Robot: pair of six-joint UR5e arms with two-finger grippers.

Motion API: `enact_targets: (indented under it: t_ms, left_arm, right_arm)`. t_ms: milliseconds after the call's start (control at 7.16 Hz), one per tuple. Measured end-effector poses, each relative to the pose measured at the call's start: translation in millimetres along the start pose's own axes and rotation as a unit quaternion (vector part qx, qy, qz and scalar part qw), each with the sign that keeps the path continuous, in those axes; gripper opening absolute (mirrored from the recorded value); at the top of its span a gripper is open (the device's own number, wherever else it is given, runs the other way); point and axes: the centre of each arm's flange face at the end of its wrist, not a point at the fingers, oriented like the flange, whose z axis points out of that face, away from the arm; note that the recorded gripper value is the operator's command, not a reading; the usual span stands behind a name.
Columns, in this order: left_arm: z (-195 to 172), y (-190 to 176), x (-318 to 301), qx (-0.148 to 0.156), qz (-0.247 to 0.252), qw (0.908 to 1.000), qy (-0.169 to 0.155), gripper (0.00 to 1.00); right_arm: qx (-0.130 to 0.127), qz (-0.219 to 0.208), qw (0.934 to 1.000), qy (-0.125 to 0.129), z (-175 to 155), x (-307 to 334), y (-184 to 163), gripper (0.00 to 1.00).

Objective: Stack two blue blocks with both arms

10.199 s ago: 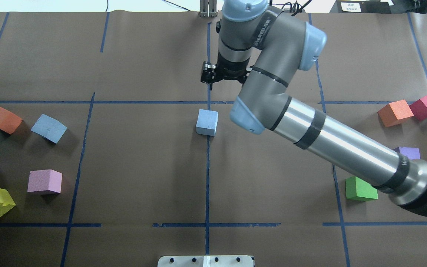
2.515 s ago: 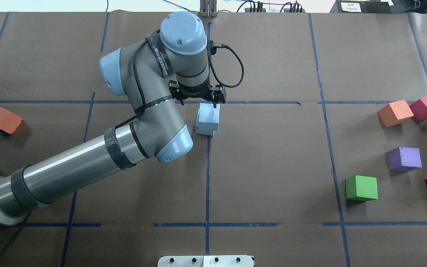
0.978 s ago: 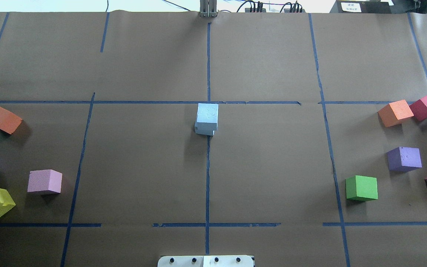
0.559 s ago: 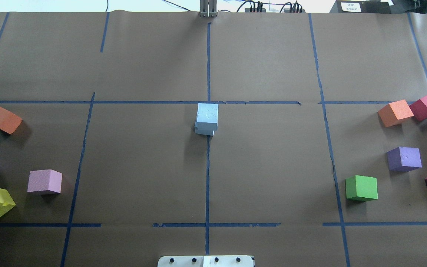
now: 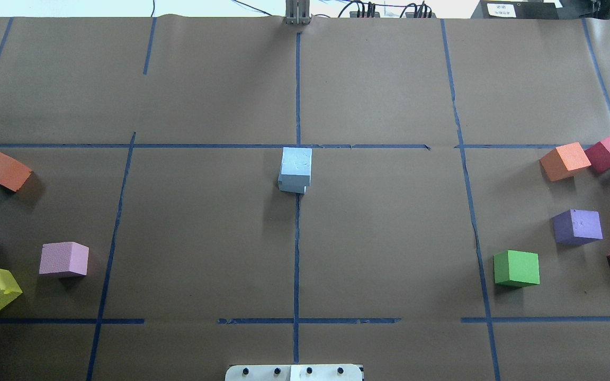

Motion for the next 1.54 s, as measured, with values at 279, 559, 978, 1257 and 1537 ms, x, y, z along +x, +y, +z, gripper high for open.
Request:
enact_targets:
  t_ms: [279,559,978,1257,1537]
  left_arm:
    - [-1.1,-2.2,4.0,0.002,0.004,1.0000,0.000,1.00]
    - [-1.5,-3.5,5.8,0.003,0.007,1.0000,0.000,1.00]
    - [-3.1,-4.8,7.4,0.005,0.009,0.9999,-0.001,1.00]
    - [-3.6,-5.6,8.5,0.005,0.011,0.9999,-0.001,1.00]
    - [-3.8,-5.9,8.9,0.006,0.012,0.9999,-0.001,1.00]
  right_arm:
    - [0.000,-0.001,1.0000,-0.001,1.2,-0.9,-0.7,1.00]
    - [-0.001,-0.002,1.0000,-0.001,1.9,-1.6,-1.2,1.00]
    - [0.001,-0.002,1.0000,-0.009,2.8,-3.1,-1.9,1.00]
    - [0.000,-0.003,0.9999,-0.012,4.0,-4.0,-2.4,1.00]
    - [-0.001,-0.005,0.9999,-0.013,5.2,-4.9,-2.9,1.00]
